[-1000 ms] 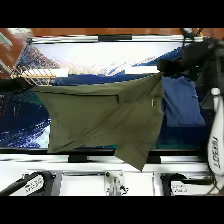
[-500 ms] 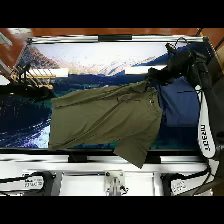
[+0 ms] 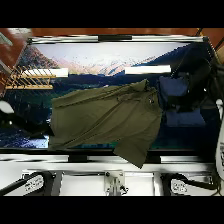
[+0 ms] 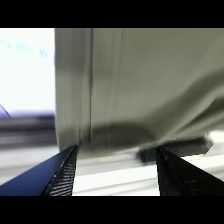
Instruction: Fold the shirts.
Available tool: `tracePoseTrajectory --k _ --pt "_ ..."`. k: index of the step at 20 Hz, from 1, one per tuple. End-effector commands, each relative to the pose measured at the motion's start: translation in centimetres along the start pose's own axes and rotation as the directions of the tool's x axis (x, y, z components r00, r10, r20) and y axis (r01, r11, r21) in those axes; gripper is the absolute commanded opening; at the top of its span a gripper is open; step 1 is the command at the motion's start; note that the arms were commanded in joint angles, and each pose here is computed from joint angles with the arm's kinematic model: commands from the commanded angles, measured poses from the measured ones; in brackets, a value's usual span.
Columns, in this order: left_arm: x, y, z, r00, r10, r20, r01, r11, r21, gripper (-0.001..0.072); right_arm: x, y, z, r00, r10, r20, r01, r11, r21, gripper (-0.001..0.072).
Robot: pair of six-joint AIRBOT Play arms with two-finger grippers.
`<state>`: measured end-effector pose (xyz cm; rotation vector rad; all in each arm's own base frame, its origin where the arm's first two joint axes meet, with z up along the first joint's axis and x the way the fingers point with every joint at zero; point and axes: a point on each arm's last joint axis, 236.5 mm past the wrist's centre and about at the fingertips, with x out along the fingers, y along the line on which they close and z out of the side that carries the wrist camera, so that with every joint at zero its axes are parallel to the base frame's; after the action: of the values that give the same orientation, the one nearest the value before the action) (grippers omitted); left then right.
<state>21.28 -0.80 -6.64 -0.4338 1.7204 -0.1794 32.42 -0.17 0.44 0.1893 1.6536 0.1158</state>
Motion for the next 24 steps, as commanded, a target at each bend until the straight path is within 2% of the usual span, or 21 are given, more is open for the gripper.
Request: tracePoseTrajectory --k 1,5,15,17,19,20,21,24 --pt "2.0 0.8 -4.4 1.000 -0.019 0.019 0.019 1.000 -0.005 0.0588 2.8 -0.5 -5.0 0.995 0.078 -0.059 -0.076 0.996 0.049 0.0612" --pt "0.8 2.1 -3.7 0.991 -0.032 0.126 0.043 0.995 -0.086 0.0587 3.7 -1.1 -5.6 0.996 0.076 -0.036 -0.073 0.995 0.064 0.0612" --pt "3.2 2.6 -1.7 0.988 -0.079 0.130 0.096 0.987 -0.132 0.0574 3.6 -0.2 -4.7 0.994 0.110 0.004 -0.110 0.991 0.079 0.0612" --pt "3.8 2.7 -1.6 0.989 -0.088 0.116 0.104 0.984 -0.145 0.0528 3.6 -0.2 -4.7 0.994 0.113 0.005 -0.113 0.990 0.088 0.0612" --pt "4.5 2.5 -1.7 0.989 -0.114 0.094 0.126 0.982 -0.141 0.0527 3.6 -0.2 -4.7 0.994 0.113 0.005 -0.113 0.989 0.094 0.0612" --pt "4.7 2.5 -1.8 0.989 -0.121 0.084 0.132 0.980 -0.148 0.0495 3.6 -0.1 -4.7 0.993 0.116 0.005 -0.116 0.988 0.097 0.0612" --pt "4.9 2.5 -1.8 0.989 -0.125 0.075 0.135 0.979 -0.153 0.0357 3.6 0.0 -4.6 0.993 0.120 0.006 -0.120 0.988 0.098 0.0612" --pt "5.0 2.3 -1.6 0.987 -0.137 0.079 0.148 0.977 -0.155 0.0121 3.8 0.4 -4.8 0.990 0.140 0.001 -0.140 0.985 0.103 0.0612"
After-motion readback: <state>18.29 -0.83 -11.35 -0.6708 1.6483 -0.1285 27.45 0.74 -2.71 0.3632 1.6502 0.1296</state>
